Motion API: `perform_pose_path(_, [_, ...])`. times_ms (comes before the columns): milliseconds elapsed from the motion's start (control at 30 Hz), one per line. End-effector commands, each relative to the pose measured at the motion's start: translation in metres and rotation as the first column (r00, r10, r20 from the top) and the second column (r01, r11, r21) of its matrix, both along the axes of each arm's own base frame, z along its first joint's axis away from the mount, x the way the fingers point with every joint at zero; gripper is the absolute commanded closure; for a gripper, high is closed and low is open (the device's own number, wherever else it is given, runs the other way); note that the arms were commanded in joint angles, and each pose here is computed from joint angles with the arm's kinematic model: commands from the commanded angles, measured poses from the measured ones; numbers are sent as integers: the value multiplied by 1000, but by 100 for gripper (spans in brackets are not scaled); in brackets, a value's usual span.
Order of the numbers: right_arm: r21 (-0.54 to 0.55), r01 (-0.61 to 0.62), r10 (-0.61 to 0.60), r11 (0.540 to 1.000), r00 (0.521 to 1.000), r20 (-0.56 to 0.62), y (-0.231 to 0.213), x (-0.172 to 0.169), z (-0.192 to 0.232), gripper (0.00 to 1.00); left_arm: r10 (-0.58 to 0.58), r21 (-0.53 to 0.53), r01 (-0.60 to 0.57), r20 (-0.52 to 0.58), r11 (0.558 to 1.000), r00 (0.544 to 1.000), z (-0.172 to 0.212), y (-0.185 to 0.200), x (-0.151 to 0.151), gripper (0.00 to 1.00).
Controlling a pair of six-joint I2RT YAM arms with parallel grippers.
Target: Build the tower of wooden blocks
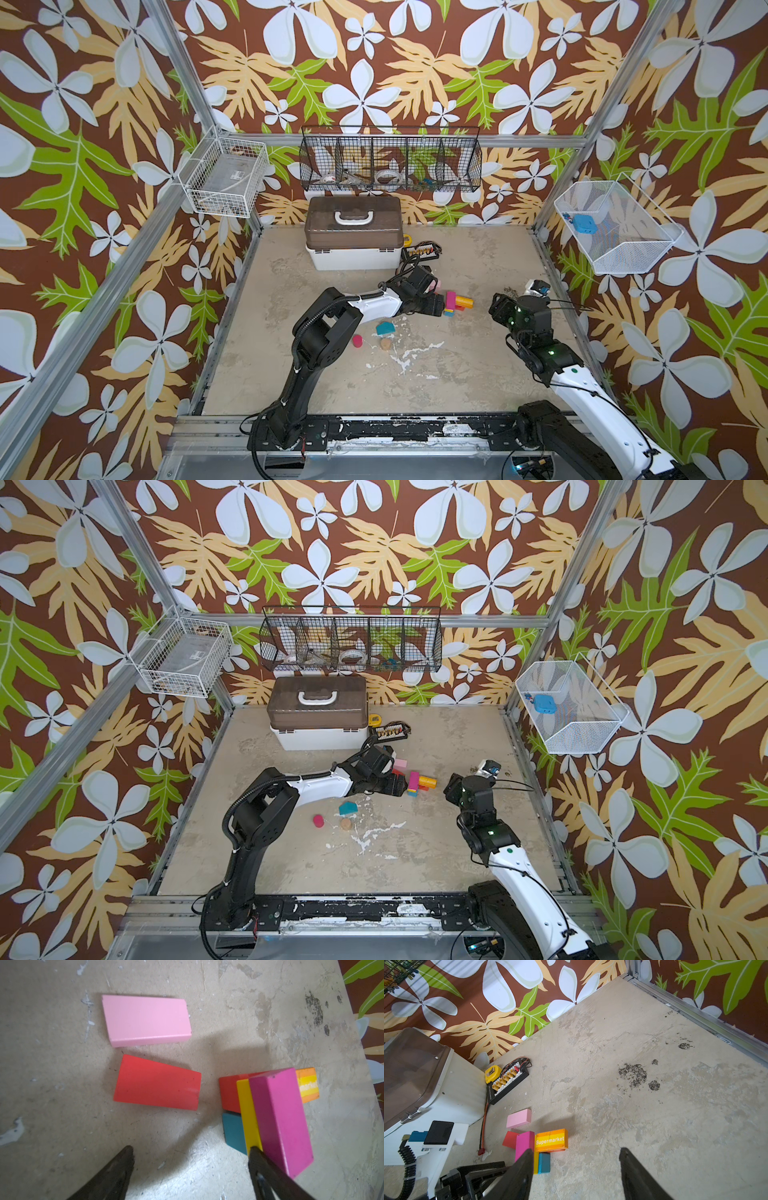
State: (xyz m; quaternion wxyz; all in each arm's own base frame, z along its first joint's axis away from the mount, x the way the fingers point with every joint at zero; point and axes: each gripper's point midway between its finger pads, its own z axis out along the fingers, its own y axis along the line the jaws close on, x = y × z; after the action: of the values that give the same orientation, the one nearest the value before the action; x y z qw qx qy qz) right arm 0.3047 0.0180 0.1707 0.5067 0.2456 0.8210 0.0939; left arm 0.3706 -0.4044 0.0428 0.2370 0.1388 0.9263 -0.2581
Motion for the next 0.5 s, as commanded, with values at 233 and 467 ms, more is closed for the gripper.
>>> perform_pose_path(233, [2, -4, 4, 1000, 1000, 6, 1, 1, 1, 34, -10, -2, 10, -40, 1000, 999, -4, 1, -7, 12])
perform_pose_path(467, [4, -8, 8, 1000, 1000, 5, 2, 2, 1, 34, -9, -1, 9, -40, 1000, 999, -5, 1, -7, 12])
